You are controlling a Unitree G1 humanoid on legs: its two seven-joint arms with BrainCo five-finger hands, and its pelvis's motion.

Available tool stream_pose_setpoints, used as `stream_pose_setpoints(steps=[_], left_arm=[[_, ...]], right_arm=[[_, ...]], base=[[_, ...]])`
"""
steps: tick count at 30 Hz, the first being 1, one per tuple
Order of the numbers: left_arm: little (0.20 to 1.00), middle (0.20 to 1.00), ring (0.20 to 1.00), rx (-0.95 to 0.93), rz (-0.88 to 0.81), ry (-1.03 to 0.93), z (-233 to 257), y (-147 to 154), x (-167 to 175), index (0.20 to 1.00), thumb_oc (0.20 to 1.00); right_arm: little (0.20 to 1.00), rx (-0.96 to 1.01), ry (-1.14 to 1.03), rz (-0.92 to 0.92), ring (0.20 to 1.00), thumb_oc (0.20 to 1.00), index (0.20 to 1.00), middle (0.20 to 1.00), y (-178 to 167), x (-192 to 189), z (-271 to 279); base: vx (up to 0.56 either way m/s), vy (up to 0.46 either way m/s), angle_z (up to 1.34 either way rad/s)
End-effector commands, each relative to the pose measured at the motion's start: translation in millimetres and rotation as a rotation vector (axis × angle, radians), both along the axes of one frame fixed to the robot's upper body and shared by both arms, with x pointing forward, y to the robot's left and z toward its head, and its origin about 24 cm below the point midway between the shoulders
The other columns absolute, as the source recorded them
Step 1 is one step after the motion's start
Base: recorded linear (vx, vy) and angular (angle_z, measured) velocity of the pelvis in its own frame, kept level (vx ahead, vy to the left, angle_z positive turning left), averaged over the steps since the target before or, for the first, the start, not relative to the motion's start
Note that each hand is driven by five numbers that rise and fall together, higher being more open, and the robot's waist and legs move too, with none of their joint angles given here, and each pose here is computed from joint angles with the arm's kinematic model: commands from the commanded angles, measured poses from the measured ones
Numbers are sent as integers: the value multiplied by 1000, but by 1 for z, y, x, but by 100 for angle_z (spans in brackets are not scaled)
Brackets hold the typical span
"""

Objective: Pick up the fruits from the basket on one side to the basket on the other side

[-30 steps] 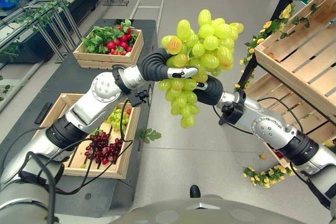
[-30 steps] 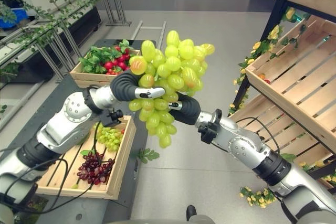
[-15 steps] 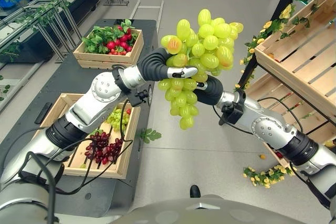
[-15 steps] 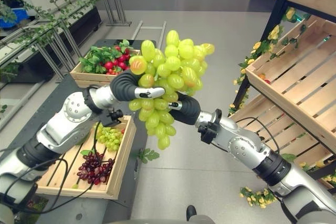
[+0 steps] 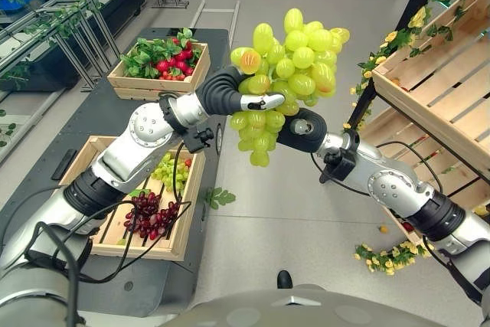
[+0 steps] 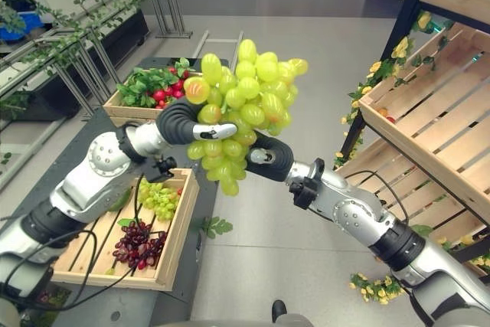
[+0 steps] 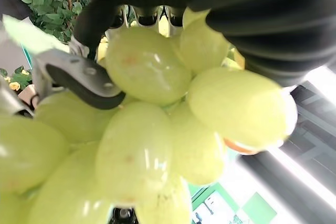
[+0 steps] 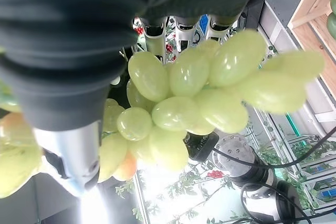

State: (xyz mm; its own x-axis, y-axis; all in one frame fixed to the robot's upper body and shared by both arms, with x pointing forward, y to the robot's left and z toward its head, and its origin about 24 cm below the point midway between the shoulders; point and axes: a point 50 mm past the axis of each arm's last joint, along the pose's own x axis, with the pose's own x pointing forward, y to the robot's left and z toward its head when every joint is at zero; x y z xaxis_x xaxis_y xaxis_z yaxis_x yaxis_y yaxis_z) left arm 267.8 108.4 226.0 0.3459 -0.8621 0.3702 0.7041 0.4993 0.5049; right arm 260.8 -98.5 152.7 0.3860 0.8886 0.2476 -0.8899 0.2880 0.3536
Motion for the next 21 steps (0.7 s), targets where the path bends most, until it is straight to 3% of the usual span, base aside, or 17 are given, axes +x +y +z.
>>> stream_pose_setpoints(steps=[1,21], left_arm=[[200,200,200,-69,79,-134,29,14,8,200,200],[200,200,200,-129,-5,-99,26,0,4,200,200]], right_arm=[[1000,76,-173,57,1000,1000,1000,1000,3,-11,36],[1000,82,-183,121,1000,1000,1000,1000,11,-17,40]], base=[[0,0,0],[0,0,0]])
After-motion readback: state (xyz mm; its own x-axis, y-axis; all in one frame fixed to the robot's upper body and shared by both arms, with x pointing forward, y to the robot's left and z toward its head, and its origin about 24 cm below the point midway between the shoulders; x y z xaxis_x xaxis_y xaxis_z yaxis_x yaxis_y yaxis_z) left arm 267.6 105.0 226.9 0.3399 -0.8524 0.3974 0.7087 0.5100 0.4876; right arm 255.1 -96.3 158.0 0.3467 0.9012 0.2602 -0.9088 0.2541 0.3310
